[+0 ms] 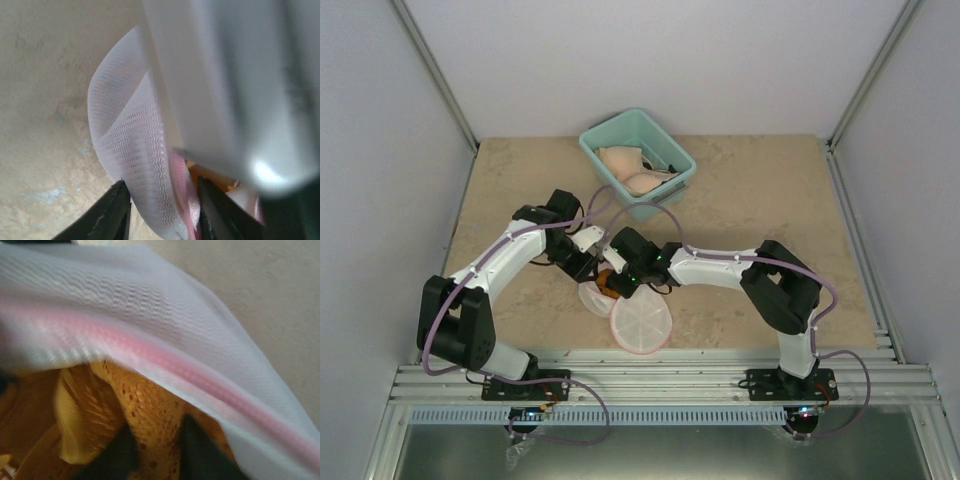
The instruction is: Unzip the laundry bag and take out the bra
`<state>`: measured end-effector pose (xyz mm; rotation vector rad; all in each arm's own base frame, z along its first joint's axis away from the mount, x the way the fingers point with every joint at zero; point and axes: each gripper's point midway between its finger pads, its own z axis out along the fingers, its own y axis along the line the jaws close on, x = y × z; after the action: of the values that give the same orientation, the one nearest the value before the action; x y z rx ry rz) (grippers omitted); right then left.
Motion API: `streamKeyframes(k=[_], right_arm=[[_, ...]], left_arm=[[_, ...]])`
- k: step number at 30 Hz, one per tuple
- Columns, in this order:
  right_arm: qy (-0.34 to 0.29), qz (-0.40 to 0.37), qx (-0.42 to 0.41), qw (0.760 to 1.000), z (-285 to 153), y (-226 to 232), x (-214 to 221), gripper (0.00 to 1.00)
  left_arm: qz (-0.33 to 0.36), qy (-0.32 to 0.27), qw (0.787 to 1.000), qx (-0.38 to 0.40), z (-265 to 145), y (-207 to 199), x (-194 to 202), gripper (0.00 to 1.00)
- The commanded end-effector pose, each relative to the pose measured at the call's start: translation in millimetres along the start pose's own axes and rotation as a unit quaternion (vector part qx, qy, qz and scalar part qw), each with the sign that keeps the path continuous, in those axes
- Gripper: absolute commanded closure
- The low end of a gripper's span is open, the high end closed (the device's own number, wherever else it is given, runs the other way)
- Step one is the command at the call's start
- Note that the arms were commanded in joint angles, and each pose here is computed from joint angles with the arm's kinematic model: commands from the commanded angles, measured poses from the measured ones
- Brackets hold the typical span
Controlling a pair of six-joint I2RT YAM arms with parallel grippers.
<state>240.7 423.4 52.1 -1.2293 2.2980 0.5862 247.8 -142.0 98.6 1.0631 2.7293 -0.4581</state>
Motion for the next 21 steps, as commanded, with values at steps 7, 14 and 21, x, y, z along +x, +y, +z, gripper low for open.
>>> streamKeyframes(k=[7, 14, 21], right_arm=[[-0.076, -0.034, 0.006, 0.996, -50, 7, -26, 1.00], [-0.195, -0.155, -0.106, 0.963, -122, 59, -39, 1.00], [-0.294, -0.112, -0.132, 0.940, -176, 40, -59, 1.00]], left_arm=[[-0.019, -0.011, 0.999, -0.048, -1, 17, -5, 1.00], [-0.029, -0.017, 0.997, -0.073, -3, 26, -7, 1.00], [-0.021, -0.026, 0.997, -0.065, -5, 21, -8, 1.00]])
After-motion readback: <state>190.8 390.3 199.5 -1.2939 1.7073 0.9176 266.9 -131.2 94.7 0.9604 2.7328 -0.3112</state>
